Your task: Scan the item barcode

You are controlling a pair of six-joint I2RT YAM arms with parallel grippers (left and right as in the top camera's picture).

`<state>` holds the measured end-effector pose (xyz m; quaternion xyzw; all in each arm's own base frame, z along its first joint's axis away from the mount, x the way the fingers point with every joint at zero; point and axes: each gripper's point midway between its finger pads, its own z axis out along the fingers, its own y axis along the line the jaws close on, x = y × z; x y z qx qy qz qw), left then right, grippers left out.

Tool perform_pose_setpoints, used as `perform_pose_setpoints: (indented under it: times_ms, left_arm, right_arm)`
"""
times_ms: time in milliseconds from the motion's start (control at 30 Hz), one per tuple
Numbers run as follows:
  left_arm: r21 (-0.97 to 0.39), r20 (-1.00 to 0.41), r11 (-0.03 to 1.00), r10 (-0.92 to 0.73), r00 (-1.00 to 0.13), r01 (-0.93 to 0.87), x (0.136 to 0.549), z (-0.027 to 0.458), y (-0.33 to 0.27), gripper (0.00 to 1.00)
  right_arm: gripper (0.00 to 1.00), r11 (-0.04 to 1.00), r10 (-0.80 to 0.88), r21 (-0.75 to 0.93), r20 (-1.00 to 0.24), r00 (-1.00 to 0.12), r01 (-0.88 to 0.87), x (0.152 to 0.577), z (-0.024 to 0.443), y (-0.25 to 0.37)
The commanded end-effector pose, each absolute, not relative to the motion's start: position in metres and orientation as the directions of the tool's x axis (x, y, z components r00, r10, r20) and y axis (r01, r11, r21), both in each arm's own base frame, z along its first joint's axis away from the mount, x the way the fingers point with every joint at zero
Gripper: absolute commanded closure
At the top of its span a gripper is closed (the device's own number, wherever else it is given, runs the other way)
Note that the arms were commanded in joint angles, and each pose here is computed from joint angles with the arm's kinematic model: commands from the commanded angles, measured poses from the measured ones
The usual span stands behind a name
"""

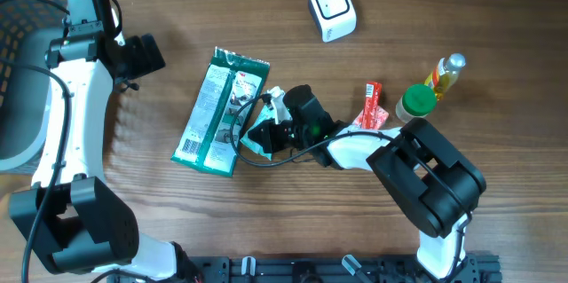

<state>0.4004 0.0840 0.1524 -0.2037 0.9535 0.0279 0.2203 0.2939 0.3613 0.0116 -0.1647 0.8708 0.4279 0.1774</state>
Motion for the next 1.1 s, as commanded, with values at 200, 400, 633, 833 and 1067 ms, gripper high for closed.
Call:
perform_pose_setpoints:
  times_ms: [200, 400, 633, 833, 1067]
  left_arm:
    - [-0.047, -0.44, 0.914, -0.38, -0.813, -0.402, 0.403, 0.156, 0.084, 0.0]
    - [-0.047, -0.44, 0.914, -0.38, -0.813, -0.402, 0.403, 0.156, 0.084, 0.0]
    - [-0.047, -0.44, 0.914, -0.38, -0.813, -0.402, 0.403, 0.156, 0.084, 0.0]
    - [-0.047, -0.44, 0.914, -0.381, -0.813, -0.402, 0.402, 0.156, 0.085, 0.0]
    - [-0.047, -0.44, 0.914, -0.38, -0.813, -0.402, 0.403, 0.156, 0.084, 0.0]
  right_arm:
    - [0.96, 0.563, -0.115, 0.669, -0.519, -0.847, -0.486, 0.294, 0.075, 0.357]
    - [0.96, 0.796, -0.111, 0.511, -0.404, -0.908, -0.325, 0.294, 0.012, 0.313]
    - [0.96, 0.855, -0.079, 0.459, -0.347, -0.935, -0.243, 0.292, -0.01, 0.297]
    - [0.96, 0.819, -0.101, 0.48, -0.418, -0.903, -0.314, 0.307, 0.041, 0.314]
    - [0.96, 0.833, -0.151, 0.364, -0.575, -0.804, -0.417, 0.341, 0.087, 0.318]
